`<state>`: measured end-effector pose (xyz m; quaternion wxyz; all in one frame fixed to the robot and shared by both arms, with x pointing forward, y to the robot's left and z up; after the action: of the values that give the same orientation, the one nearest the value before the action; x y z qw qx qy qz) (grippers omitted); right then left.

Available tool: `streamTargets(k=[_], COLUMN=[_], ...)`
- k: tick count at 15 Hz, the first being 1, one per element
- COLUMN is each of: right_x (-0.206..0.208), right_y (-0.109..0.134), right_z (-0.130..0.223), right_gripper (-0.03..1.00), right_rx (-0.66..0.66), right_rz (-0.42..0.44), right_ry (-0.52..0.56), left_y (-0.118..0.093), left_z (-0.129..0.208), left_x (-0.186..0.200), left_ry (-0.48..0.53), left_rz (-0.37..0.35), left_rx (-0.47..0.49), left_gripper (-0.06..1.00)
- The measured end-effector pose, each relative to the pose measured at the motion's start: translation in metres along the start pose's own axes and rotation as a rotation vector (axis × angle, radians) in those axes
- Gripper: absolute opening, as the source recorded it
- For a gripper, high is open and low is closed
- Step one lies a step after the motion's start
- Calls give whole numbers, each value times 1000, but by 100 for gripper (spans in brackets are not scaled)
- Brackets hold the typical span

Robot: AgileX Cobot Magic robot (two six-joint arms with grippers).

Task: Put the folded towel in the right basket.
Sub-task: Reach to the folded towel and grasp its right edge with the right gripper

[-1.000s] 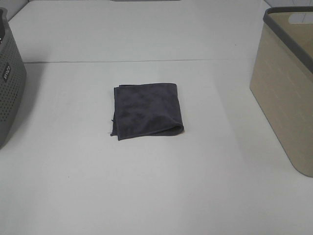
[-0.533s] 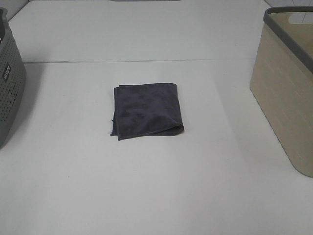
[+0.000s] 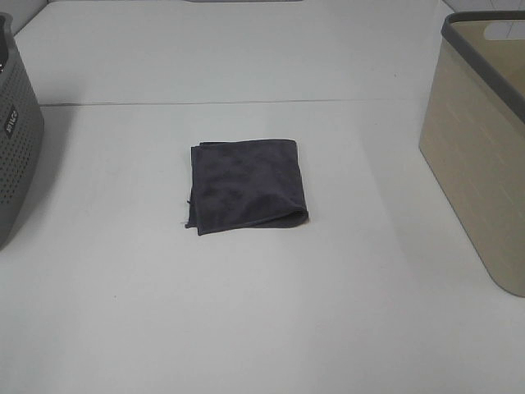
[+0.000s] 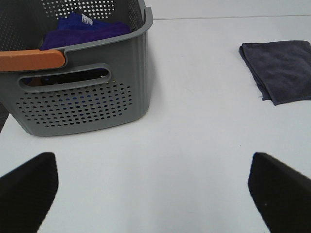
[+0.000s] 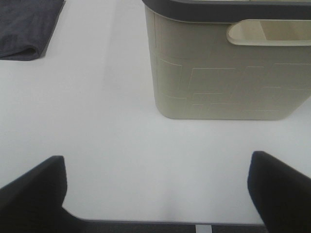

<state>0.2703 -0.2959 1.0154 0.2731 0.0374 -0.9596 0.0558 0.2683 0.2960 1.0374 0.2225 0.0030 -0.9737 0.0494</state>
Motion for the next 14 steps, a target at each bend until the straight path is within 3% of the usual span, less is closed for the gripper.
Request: streamTargets(k=[14], right_x=[0], right_y=[0], right_z=[0], right_gripper=[97], right_rx=[0], right_rz=[0], right_ry=[0], left_y=[0], left_z=[0], left_x=[0], left_ry=[0], left_rz=[0], left_rx=[0], left_gripper=[99])
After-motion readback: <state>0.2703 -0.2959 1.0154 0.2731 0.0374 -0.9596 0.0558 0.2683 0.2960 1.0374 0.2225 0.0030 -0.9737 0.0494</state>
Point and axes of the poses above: a point on each arm's last joint axis where the gripper is mounted, x pointing back along that axis away from the gripper, y along the wrist's bending axis when the last joint is at zero, z = x × y, the point moved 4 cm from there along -x, pointing out along that axis toward the gripper, and after that the axes turned 5 degrees about x, right-handed, at the moved point
